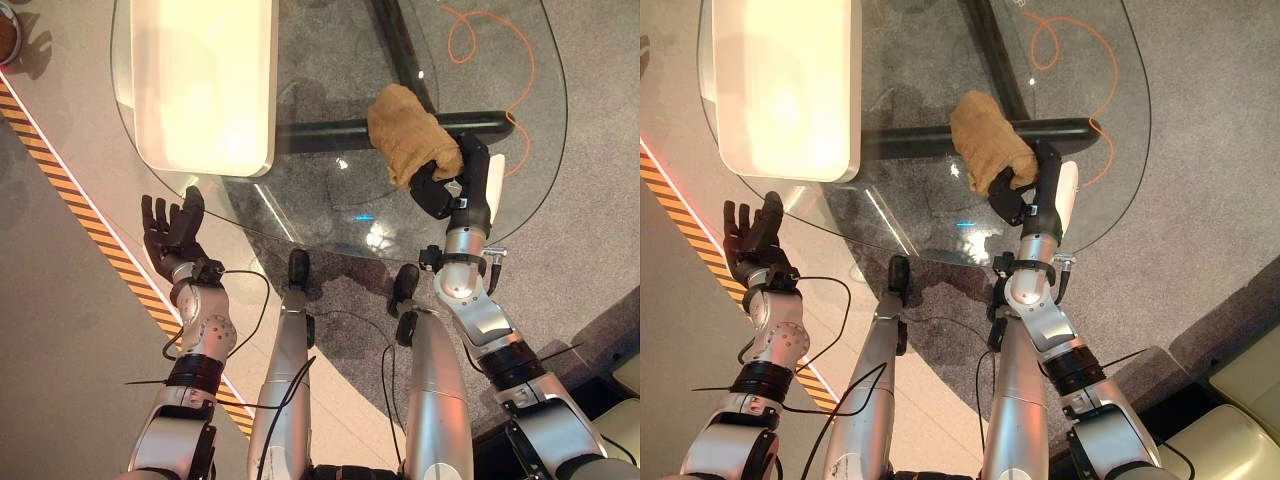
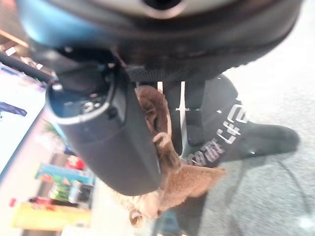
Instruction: Wipe the table with a cloth and put it in the basket.
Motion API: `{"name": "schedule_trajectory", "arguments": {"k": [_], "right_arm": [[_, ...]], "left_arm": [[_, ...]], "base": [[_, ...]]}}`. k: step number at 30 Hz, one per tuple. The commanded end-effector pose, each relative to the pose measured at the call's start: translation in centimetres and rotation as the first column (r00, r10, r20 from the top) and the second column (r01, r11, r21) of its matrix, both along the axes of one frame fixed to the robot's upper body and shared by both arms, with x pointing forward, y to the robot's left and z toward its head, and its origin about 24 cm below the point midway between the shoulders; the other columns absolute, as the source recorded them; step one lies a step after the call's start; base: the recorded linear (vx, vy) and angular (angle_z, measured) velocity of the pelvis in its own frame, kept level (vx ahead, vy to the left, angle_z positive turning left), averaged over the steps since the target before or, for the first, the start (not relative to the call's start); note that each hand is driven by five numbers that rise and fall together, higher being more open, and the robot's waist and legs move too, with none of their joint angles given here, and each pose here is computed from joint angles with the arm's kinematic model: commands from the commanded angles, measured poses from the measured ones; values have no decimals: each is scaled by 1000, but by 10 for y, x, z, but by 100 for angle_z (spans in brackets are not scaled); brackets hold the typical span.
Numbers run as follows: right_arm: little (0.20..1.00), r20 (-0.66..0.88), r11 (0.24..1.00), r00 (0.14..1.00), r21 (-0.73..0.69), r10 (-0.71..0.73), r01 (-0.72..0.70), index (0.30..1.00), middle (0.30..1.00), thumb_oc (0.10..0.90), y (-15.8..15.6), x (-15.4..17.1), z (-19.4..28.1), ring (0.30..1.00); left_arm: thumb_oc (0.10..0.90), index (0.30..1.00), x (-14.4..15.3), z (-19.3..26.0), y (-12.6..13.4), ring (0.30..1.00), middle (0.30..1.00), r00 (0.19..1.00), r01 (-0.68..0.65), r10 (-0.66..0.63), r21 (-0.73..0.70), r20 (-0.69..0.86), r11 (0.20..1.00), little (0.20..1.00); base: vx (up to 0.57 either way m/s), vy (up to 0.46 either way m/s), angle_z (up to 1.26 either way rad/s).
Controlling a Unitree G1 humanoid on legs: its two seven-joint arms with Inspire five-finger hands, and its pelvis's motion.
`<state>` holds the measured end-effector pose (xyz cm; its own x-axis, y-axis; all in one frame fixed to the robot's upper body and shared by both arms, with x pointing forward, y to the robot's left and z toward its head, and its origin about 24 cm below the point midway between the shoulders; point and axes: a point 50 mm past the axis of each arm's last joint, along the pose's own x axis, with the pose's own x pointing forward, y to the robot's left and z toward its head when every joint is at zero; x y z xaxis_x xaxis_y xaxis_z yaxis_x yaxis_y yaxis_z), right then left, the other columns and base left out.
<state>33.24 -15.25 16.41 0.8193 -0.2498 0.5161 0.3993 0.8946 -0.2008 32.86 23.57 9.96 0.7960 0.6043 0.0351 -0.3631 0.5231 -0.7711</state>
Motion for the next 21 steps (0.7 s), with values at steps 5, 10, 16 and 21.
{"name": "schedule_trajectory", "arguments": {"k": [5,10,16,21], "right_arm": [[200,535,981,826,-27,177,-192,300,300,100,24,-51,88,300],[200,580,976,790,-38,197,-216,300,300,100,25,-61,94,300],[200,624,963,742,-74,247,-259,300,300,100,27,-72,102,300],[200,650,934,684,-119,329,-337,300,300,100,30,-81,107,300]], "left_arm": [[800,900,-28,59,2,900,900,925,-63,17,107,381,992,900],[800,900,-36,80,-18,900,900,873,28,-109,174,475,984,900],[800,900,-39,95,-39,900,900,796,180,-303,273,525,945,900],[800,900,-38,101,-58,900,900,716,332,-487,369,501,868,900]], "base": [[0,0,0],[0,0,0],[0,0,0],[0,0,0]]}}
